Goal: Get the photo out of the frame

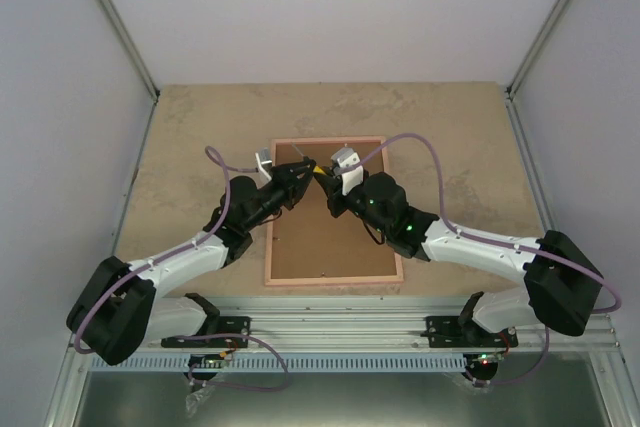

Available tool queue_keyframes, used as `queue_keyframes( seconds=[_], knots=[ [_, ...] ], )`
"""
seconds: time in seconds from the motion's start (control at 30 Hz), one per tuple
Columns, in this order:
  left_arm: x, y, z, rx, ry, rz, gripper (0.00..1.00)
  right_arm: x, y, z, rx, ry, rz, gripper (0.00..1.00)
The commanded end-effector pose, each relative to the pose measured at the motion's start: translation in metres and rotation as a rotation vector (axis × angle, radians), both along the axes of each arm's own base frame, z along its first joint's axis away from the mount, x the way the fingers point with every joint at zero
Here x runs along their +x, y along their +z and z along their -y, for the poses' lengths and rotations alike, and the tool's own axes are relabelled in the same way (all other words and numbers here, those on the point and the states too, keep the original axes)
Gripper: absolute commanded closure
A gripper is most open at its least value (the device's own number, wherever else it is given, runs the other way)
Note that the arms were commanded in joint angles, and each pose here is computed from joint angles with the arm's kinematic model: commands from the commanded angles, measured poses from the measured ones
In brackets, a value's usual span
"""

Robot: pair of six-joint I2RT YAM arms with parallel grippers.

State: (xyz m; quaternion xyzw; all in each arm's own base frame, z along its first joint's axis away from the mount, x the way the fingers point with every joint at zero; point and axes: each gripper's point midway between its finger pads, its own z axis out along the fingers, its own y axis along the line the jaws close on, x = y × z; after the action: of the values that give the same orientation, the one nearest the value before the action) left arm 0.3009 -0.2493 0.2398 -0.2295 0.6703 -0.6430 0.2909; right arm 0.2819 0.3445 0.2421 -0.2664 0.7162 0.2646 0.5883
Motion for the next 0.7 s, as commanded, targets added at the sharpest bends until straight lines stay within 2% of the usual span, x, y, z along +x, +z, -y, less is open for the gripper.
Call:
queue_keyframes(
  seconds=[0.0, 0.17, 0.27, 0.37, 0.47, 0.67],
  knots=[
    [-0.009, 0.024, 0.000, -0.082, -0.023, 0.054, 0.95, 0.004, 0.006, 0.002, 0.004, -0.018, 0.023, 0.97],
    [-0.010, 0.019, -0.004, -0.063, -0.004, 0.041, 0.80, 0.000, 0.006, 0.005, -0.028, -0.003, 0.032, 1.00],
    [-0.010, 0.014, -0.008, -0.042, 0.013, 0.034, 0.65, -0.002, 0.006, 0.008, -0.060, 0.007, 0.042, 1.00],
    [-0.011, 0.009, -0.012, 0.007, 0.030, 0.030, 0.54, -0.004, 0.004, 0.014, -0.110, 0.007, 0.053, 1.00],
    [-0.011, 0.005, -0.019, 0.087, 0.051, 0.031, 0.48, -0.004, -0.001, 0.021, -0.174, 0.003, 0.055, 1.00],
    [-0.004, -0.019, -0.052, 0.329, 0.085, -0.027, 0.40, -0.007, -0.016, 0.032, -0.300, 0.029, 0.033, 1.00]
  ],
)
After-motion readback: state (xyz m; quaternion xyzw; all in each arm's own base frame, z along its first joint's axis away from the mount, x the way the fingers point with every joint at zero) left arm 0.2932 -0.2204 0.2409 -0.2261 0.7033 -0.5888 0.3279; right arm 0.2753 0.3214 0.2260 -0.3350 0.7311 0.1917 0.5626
